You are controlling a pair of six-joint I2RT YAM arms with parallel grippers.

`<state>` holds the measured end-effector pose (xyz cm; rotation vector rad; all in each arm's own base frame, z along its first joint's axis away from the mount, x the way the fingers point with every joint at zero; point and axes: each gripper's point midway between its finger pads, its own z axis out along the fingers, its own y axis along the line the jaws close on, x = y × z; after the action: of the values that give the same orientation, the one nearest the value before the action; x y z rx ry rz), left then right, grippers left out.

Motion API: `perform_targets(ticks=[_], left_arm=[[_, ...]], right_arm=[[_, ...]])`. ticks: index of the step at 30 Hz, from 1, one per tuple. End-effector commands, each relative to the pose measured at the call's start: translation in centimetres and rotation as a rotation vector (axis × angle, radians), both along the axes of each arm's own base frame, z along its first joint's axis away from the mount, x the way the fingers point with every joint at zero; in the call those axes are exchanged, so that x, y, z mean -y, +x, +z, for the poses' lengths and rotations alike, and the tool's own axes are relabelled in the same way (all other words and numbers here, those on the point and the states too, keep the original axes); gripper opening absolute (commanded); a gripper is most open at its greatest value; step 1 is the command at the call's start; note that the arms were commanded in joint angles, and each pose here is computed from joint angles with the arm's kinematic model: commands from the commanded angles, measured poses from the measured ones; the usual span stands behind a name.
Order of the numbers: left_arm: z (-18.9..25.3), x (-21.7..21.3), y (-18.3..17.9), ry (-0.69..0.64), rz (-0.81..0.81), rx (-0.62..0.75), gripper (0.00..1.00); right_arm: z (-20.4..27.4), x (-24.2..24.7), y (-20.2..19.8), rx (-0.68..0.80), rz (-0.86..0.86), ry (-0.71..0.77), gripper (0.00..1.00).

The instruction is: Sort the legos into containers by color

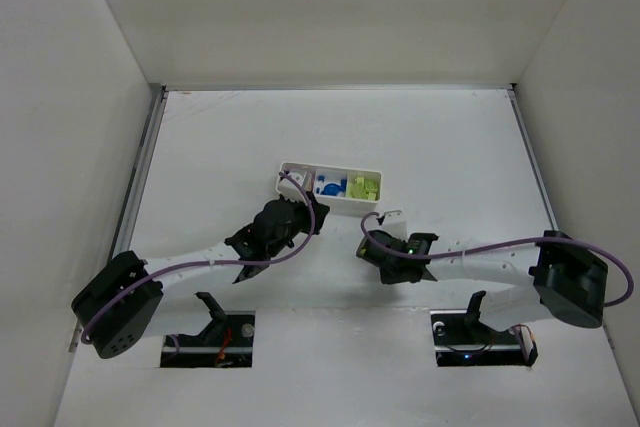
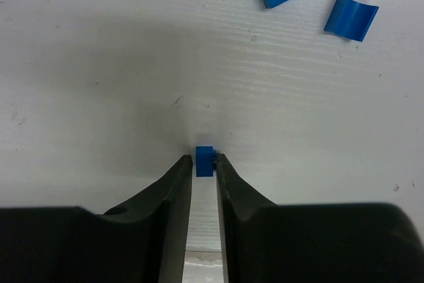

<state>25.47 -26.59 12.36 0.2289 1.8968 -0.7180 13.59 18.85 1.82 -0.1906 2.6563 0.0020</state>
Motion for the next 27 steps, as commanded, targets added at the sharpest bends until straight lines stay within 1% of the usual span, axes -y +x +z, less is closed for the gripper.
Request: perform_targets(ticks=[1,5,8,11,16,20,27], left_arm=[[1.7,0.2,0.3,-0.056,0.001,0.04,0.14],[1.7,0.0,0.3,-0.058,0.005,0.041,0.14],[1.9,0.1,0.5,-0.064,0.011,0.041,0.14],[2.3,0.1,0.8,-0.068,0.025,0.044,0.14],[2.6,-0.5,2.1,-0.067,0.097,0.026,0.14],[2.8,-0.1,3.5,-0.045,0.138,0.018,0.14],[1.1,1.5,7.8,0.028,0.186,-0.001,0.15]], right_arm=[[0.5,-0.8,0.0,0.009,-0.006,0.028,0.23],[0.7,-0.9,0.6,0.039,-0.014,0.03,0.18],[1.5,-1.4,1.1,0.065,-0.011,0.06,0.15],[3.0,-2.2,1.8,0.107,-0.001,0.103,0.15],[5.7,-3.9,2.9,0.183,0.028,0.211,0.14],[7.1,-5.2,3.6,0.23,0.04,0.291,0.14],[8.7,-7.4,4.8,0.3,0.082,0.379,0.14]])
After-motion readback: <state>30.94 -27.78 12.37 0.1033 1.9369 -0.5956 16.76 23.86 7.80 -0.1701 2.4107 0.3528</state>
